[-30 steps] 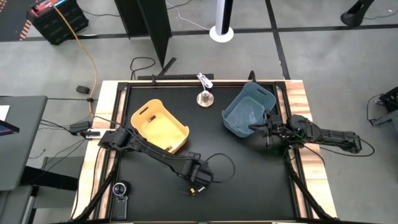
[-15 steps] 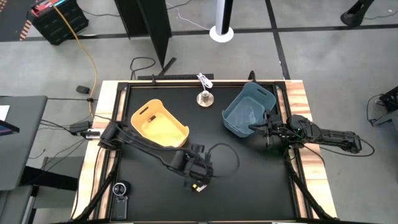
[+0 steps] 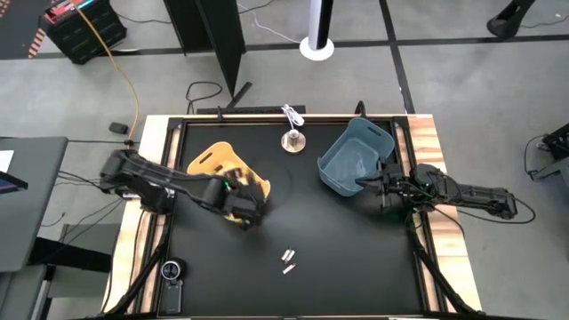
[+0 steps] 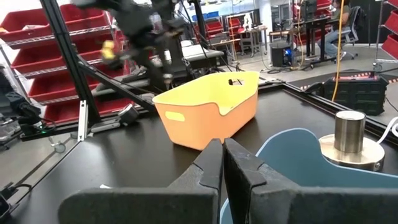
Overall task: Sort batteries
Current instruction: Put the black battery into the yellow bin, then put the silver battery into the blue bin
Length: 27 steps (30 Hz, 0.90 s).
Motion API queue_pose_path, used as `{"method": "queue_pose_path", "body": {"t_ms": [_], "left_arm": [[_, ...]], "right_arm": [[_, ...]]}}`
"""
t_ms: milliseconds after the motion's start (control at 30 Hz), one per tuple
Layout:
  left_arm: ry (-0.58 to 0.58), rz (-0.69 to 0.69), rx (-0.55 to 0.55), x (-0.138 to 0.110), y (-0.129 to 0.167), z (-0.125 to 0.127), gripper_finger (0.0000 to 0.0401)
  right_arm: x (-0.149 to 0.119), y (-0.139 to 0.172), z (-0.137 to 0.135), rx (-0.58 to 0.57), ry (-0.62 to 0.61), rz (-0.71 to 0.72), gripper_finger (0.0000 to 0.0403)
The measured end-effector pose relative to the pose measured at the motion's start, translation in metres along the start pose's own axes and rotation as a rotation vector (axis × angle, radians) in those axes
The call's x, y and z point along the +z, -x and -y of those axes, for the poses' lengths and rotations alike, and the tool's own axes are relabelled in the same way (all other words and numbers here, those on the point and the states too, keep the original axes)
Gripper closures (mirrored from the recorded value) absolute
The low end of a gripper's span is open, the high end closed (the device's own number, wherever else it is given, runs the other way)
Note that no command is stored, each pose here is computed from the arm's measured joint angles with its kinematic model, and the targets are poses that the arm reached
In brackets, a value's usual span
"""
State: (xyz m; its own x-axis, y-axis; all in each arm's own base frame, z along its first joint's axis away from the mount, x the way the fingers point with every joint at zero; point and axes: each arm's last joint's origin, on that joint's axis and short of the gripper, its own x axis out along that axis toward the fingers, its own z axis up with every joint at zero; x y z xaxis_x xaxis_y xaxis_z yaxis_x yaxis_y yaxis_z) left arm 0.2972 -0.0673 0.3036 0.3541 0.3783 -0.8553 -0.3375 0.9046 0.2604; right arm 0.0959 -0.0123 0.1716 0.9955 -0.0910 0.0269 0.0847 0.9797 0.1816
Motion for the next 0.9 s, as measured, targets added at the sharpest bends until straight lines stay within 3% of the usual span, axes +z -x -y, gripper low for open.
{"method": "queue_pose_path", "body": {"t_ms": [167,400,667,900], "left_arm": [[0.248,-0.036,0.027,-0.031,-0.015,-0.036,0.0363],[0.427,-0.106,0.042,-0.061,-0.043,-0.069,0.0363],[0.489,-0.15,0.04,-0.069,-0.073,-0.091,0.0356],[0.483,-0.146,0.054,-0.066,-0.076,-0.102,0.0269]], "right_arm": [[0.0,0.0,0.0,0.0,0.0,0.0,0.0368],[0.0,0.0,0.0,0.0,0.0,0.0,0.0368],[0.0,0.0,0.0,0.0,0.005,-0.002,0.0368],[-0.001,0.0,0.0,-0.003,0.008,-0.014,0.0368]]}}
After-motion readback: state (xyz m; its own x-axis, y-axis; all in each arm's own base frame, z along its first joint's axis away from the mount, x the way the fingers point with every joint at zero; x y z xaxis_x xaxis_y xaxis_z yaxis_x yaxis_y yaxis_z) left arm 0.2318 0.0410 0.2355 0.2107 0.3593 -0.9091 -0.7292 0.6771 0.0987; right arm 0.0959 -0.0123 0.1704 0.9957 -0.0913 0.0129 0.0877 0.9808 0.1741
